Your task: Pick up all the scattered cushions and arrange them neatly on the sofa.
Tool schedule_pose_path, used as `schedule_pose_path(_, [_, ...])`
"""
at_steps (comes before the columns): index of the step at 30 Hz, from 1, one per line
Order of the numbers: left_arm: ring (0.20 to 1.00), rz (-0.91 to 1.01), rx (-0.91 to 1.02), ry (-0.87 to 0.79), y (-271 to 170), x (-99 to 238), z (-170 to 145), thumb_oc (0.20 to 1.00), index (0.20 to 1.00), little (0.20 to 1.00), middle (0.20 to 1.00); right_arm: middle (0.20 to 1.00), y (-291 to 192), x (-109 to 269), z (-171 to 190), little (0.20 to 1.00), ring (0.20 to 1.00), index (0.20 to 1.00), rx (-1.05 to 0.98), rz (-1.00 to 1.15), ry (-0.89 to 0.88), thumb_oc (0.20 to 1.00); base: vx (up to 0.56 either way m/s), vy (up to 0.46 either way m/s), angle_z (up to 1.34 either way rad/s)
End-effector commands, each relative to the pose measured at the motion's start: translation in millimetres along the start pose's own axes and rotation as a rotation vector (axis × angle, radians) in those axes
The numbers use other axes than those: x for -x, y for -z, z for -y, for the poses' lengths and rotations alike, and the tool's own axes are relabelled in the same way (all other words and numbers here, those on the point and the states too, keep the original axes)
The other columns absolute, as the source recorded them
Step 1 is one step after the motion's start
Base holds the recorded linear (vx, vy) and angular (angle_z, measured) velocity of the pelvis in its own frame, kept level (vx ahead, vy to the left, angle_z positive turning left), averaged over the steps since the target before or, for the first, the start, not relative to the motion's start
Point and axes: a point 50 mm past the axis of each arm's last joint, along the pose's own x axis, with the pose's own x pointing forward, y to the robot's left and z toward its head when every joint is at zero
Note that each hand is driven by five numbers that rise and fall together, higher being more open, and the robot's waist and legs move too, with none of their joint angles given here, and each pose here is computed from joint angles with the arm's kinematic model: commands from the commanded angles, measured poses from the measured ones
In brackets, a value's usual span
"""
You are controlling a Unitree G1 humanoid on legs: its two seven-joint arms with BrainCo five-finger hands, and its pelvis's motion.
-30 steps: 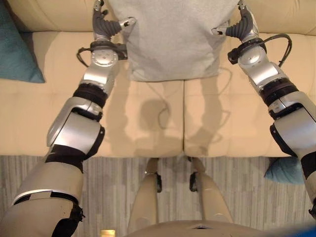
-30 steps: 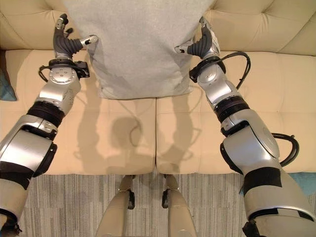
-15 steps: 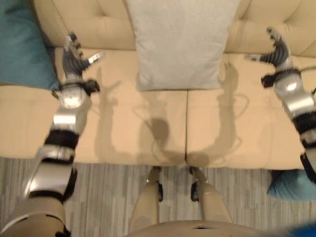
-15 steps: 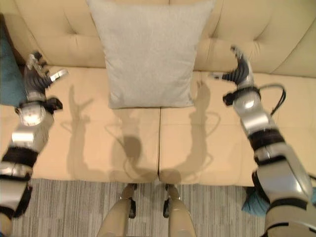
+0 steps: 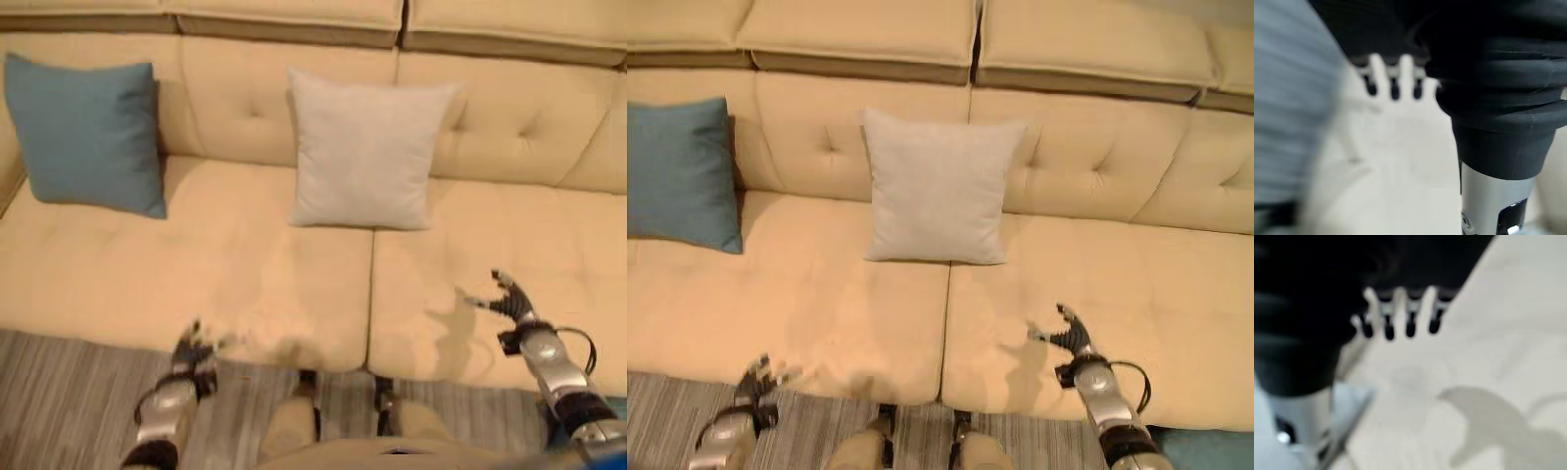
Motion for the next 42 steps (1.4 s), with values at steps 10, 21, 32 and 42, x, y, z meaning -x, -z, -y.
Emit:
schedule_pose_path(10, [1.000,-0.355,-0.246,-0.001,70,13,-3,1.000,1.000,1.000,1.000,1.000,105,41,-34,1.000,1.000,1.000,0.150,-0.464,-0.136,1.000,0.00,-0.019,-0.09])
schedule_pose_path(21, [1.000,-0.302,-0.251,0.072,55,6,23,1.000,1.000,1.000,1.000,1.000,125,55,-38,1.000,1.000,1.000,0.130,-0.592,-0.147,1.000,-0.12,0.010,-0.02])
schedule_pose_path(32, [1.000,-0.277,-0.311,0.098,45,1,27,1.000,1.000,1.000,1.000,1.000,95,34,-58,1.000,1.000,1.000,0.141,-0.512,-0.200,1.000,-0.21,0.170,-0.95])
schedule_pose_path(42, [1.000,-0.282,-0.329,0.114,45,1,27,1.000,1.000,1.000,1.000,1.000,110,47,-64,1.000,1.000,1.000,0.138,-0.565,-0.213,1.000,-0.13,-0.016,-0.61])
